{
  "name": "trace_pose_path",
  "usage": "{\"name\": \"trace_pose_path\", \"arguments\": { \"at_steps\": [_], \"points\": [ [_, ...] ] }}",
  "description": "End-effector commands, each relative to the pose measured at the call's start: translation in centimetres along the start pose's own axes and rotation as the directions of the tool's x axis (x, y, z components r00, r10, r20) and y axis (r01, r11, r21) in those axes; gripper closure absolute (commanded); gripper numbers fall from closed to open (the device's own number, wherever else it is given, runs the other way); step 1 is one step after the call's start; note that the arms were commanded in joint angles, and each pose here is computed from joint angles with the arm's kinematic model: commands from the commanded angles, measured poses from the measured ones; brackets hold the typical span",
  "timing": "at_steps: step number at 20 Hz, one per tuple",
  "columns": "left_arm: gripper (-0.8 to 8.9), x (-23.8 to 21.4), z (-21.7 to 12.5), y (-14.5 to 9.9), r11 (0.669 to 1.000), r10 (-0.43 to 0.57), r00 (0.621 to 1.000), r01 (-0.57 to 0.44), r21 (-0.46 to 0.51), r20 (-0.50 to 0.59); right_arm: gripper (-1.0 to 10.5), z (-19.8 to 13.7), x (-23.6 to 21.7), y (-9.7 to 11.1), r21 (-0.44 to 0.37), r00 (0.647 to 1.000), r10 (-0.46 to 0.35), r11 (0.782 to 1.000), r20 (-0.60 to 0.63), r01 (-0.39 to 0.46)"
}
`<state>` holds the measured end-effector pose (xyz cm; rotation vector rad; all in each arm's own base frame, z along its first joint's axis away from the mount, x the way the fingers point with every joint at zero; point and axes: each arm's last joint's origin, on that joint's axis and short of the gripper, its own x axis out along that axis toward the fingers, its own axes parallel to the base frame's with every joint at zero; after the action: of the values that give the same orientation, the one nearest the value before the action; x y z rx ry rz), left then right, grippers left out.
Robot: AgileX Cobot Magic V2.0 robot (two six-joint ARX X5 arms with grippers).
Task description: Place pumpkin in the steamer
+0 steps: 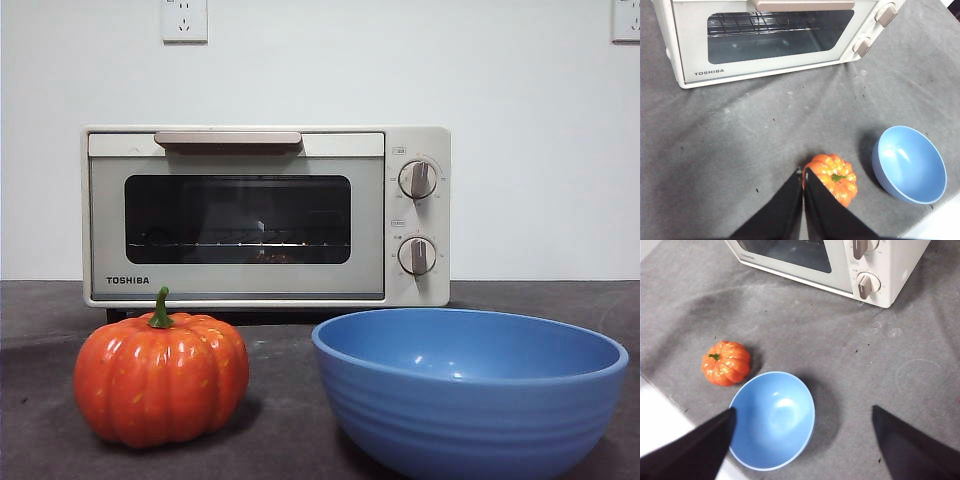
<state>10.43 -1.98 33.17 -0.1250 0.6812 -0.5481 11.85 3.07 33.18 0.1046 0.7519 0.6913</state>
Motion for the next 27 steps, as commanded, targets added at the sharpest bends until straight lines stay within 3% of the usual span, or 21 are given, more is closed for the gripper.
{"name": "trace_pose_path", "arguments": {
  "at_steps": [1, 5, 9, 15, 22, 27],
  "points": [
    [7.98, -0.3, 0.4, -0.2, 1.000, -0.007, 1.000, 0.007, 0.021, 0.017, 4.7, 0.4, -0.2, 0.2, -0.013, 1.000, 0.006, 1.000, 0.016, -0.006],
    [7.98, -0.3, 0.4, -0.2, 1.000, -0.008, 1.000, 0.008, 0.021, 0.016, 4.7, 0.6, 0.1, 0.5, -0.035, 0.999, 0.033, 0.999, 0.010, -0.033],
    [7.98, -0.3, 0.4, -0.2, 1.000, -0.008, 1.000, 0.008, 0.021, 0.016, 4.7, 1.5, 1.8, 1.2, -0.070, 0.993, 0.113, 0.991, -0.010, -0.114],
    [7.98, -0.3, 0.4, -0.2, 1.000, -0.008, 1.000, 0.008, 0.021, 0.016, 4.7, 3.9, 7.3, 4.4, -0.174, 0.954, 0.293, 0.938, -0.058, -0.299],
    [7.98, -0.3, 0.4, -0.2, 1.000, -0.008, 1.000, 0.008, 0.021, 0.016, 4.6, 7.2, 14.8, 9.4, -0.291, 0.934, 0.297, 0.892, -0.200, -0.346],
    [7.98, -0.3, 0.4, -0.2, 1.000, -0.008, 1.000, 0.008, 0.021, 0.016, 4.5, 7.2, 20.1, 12.0, -0.336, 0.913, 0.274, 0.865, -0.304, -0.372]
  ]
}}
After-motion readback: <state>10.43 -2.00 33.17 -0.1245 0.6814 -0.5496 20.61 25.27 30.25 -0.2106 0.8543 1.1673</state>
